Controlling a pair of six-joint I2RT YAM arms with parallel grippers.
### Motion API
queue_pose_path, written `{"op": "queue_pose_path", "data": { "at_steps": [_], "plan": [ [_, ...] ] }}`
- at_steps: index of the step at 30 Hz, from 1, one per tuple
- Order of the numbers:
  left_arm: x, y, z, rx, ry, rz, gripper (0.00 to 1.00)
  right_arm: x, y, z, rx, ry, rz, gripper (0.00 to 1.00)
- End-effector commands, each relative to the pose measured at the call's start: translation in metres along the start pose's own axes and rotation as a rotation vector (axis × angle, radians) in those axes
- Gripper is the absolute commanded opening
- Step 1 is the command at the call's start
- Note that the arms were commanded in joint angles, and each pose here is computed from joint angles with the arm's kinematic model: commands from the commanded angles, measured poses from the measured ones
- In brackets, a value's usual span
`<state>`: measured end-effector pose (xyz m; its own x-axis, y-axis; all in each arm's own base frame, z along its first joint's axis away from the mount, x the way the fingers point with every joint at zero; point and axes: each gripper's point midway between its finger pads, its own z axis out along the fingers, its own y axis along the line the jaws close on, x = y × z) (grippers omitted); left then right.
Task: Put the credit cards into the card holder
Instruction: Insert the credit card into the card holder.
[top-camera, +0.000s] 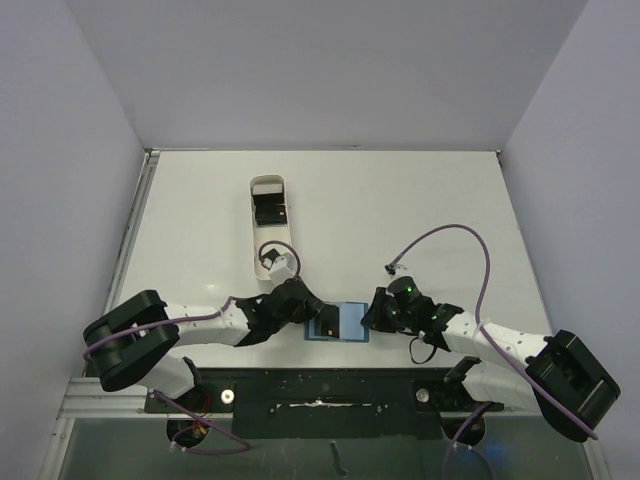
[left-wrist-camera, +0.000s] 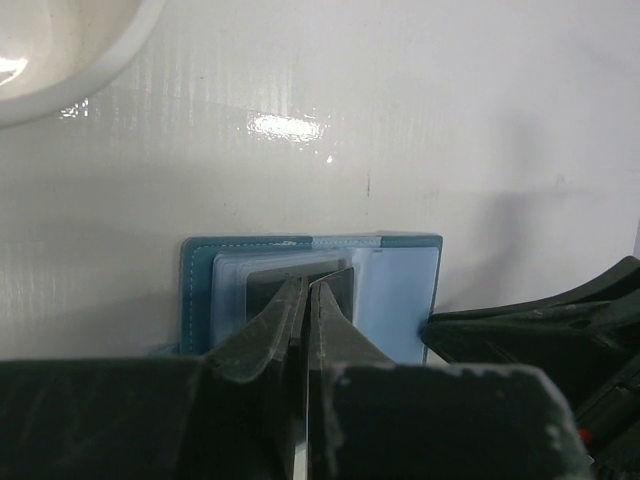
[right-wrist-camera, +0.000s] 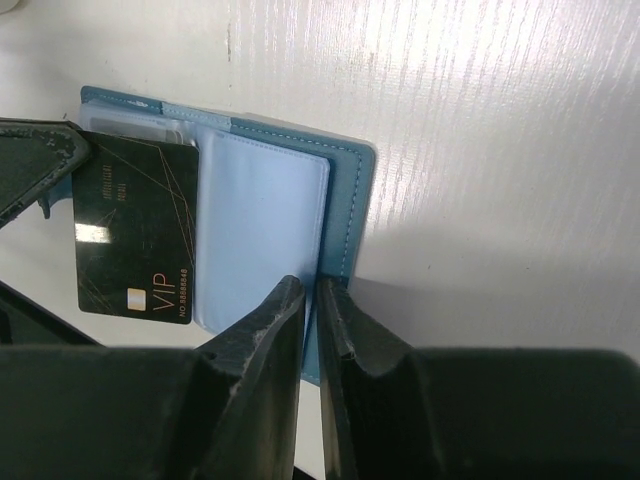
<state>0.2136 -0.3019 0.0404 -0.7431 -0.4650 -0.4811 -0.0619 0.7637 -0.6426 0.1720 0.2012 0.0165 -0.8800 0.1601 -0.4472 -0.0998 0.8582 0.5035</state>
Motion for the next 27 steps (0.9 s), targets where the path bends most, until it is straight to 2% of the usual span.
{"op": "queue_pose_path", "data": {
  "at_steps": [1, 18, 27],
  "plan": [
    [-0.01, -0.029, -0.009, 0.098, -0.018, 0.003, 0.0, -0.001, -0.005, 0.002, 0.025, -0.013, -0.01, 0.13],
    [-0.013, -0.045, -0.013, 0.191, -0.031, -0.006, 0.0, -0.002, -0.002, 0.002, 0.015, -0.016, -0.012, 0.13],
    [-0.024, -0.046, -0.019, 0.165, -0.066, 0.022, 0.0, -0.002, -0.002, 0.002, 0.013, -0.016, -0.012, 0.13]
  ]
}}
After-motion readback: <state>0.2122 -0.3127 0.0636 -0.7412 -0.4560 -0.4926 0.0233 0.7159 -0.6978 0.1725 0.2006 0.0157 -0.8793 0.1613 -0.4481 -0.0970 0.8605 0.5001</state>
